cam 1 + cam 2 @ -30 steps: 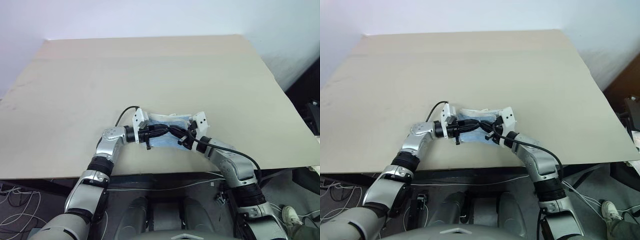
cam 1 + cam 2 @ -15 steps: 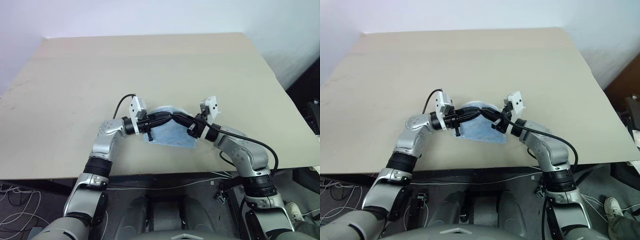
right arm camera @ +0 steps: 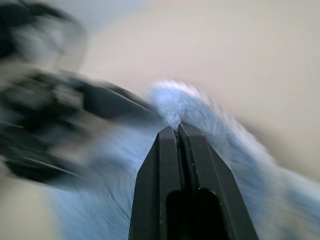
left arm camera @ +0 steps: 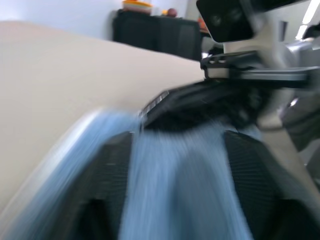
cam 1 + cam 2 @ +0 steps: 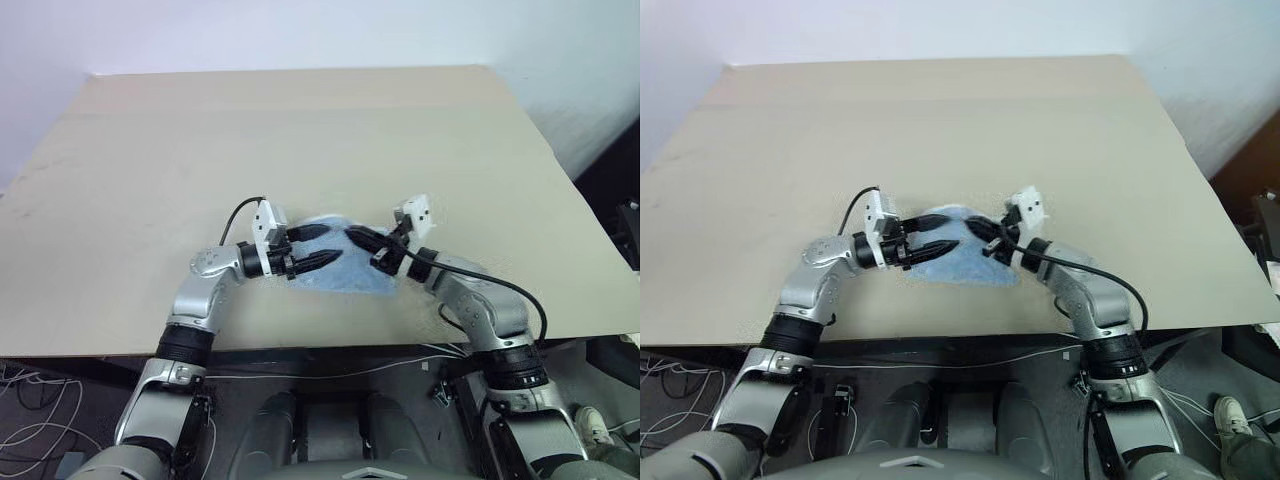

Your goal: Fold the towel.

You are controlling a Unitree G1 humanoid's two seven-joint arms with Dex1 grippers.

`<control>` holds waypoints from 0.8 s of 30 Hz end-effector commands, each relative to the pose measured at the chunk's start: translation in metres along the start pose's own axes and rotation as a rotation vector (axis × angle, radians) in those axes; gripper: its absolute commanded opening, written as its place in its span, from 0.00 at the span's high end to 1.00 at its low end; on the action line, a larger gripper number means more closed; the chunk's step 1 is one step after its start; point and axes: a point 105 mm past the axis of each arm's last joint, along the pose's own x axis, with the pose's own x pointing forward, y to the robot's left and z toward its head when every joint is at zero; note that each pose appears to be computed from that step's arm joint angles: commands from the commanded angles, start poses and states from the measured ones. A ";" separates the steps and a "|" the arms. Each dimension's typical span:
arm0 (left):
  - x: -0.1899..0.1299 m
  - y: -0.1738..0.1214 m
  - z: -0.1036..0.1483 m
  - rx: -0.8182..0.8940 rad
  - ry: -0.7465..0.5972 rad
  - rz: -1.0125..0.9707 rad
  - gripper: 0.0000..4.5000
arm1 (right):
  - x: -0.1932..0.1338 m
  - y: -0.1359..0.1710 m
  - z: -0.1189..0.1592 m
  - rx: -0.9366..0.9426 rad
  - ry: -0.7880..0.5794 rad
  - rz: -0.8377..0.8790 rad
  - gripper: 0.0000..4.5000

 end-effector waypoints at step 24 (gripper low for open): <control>-0.003 -0.007 0.007 0.060 0.007 -0.088 0.00 | 0.001 0.027 0.049 0.116 -0.197 0.087 0.41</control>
